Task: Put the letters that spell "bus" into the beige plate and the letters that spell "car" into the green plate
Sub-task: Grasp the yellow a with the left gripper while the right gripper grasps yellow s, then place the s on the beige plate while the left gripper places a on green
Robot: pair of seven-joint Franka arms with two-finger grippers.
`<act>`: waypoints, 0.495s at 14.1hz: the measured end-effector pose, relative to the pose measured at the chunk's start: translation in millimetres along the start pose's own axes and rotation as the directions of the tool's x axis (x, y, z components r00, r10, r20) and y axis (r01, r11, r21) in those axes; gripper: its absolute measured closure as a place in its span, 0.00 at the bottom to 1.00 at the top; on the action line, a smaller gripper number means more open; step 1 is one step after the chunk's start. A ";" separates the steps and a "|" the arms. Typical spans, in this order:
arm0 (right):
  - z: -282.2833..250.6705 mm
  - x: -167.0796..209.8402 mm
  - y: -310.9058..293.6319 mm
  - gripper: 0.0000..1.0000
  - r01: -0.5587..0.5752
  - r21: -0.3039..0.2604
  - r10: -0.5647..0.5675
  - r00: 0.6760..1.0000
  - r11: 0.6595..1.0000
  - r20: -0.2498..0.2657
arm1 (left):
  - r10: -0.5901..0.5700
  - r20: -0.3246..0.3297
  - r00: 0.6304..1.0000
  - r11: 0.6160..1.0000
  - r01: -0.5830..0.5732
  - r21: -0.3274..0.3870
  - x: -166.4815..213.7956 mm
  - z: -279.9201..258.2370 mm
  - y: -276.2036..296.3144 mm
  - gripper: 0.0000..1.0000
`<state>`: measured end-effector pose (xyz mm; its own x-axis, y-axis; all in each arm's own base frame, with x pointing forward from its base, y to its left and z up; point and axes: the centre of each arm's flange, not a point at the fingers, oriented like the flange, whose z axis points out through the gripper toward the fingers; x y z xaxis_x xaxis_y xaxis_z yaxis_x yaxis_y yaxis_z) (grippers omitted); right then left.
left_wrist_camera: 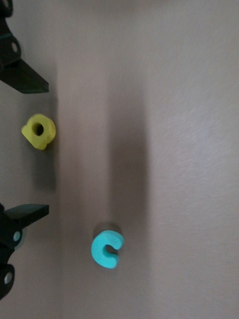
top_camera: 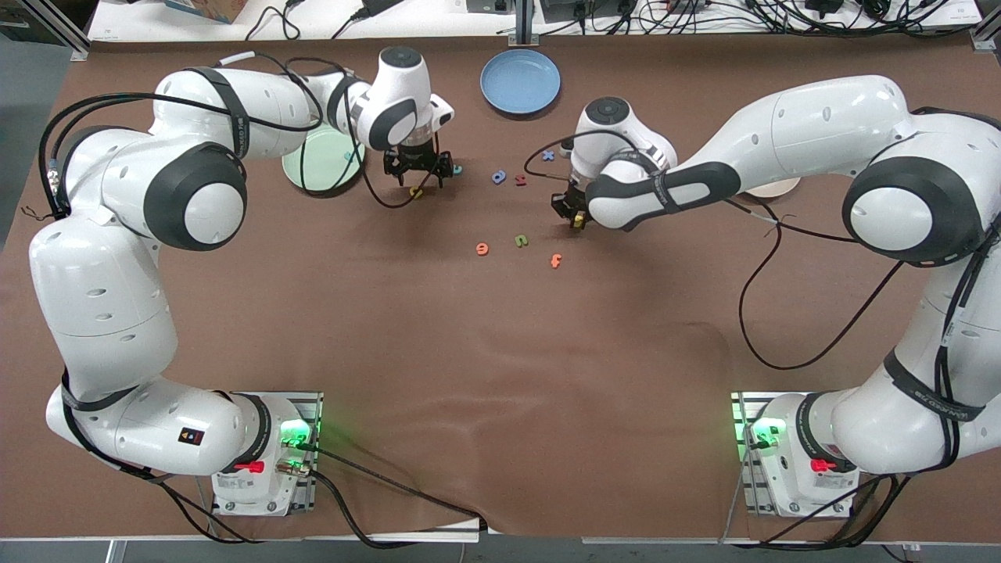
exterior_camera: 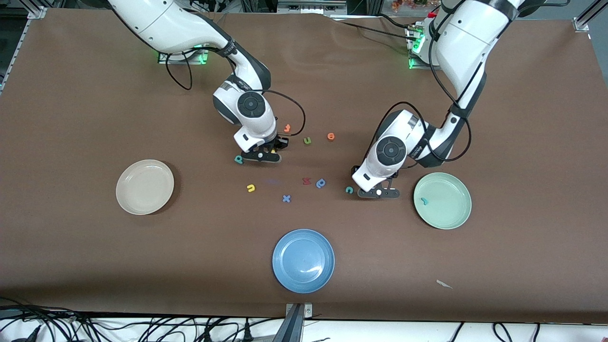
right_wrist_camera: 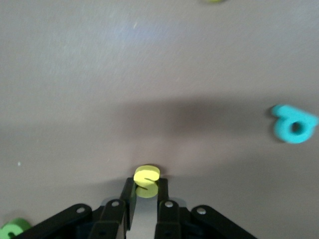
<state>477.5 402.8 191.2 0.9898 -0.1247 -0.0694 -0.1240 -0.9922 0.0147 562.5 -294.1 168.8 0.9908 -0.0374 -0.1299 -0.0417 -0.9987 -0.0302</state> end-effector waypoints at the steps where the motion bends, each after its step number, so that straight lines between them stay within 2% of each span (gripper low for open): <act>1: -10.9 9.4 0.3 0.79 0.003 -0.027 -0.003 1.000 1.000 0.001 | 0.011 -0.005 1.000 1.000 -0.011 -0.007 -4.2 8.1 -0.2 0.02; 3: -35.9 31.0 9.6 0.79 0.040 -0.074 -0.040 0.999 0.996 0.005 | 0.023 -0.012 1.000 1.000 -0.023 -0.015 -5.0 9.7 -1.0 0.06; 5: -55.5 53.7 35.2 0.79 0.098 -0.113 -0.098 0.995 0.989 0.011 | 0.037 -0.018 0.999 0.999 -0.037 -0.016 -3.9 5.2 -2.4 0.26; 6: -62.9 65.6 51.0 0.79 0.128 -0.129 -0.128 0.992 0.983 0.009 | 0.045 -0.020 0.999 0.999 -0.045 -0.017 -3.4 3.8 -3.3 0.33; 7: -69.4 78.3 68.2 0.79 0.161 -0.145 -0.161 0.987 0.976 0.006 | 0.050 -0.020 0.999 0.999 -0.050 -0.018 -3.3 3.4 -3.9 0.33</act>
<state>551.5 325.8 256.0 0.9964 0.0371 -0.0768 0.0482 -0.9879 0.1476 559.0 -289.9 166.0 0.9898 -0.0878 -0.1119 -0.0890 -0.9960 -0.0056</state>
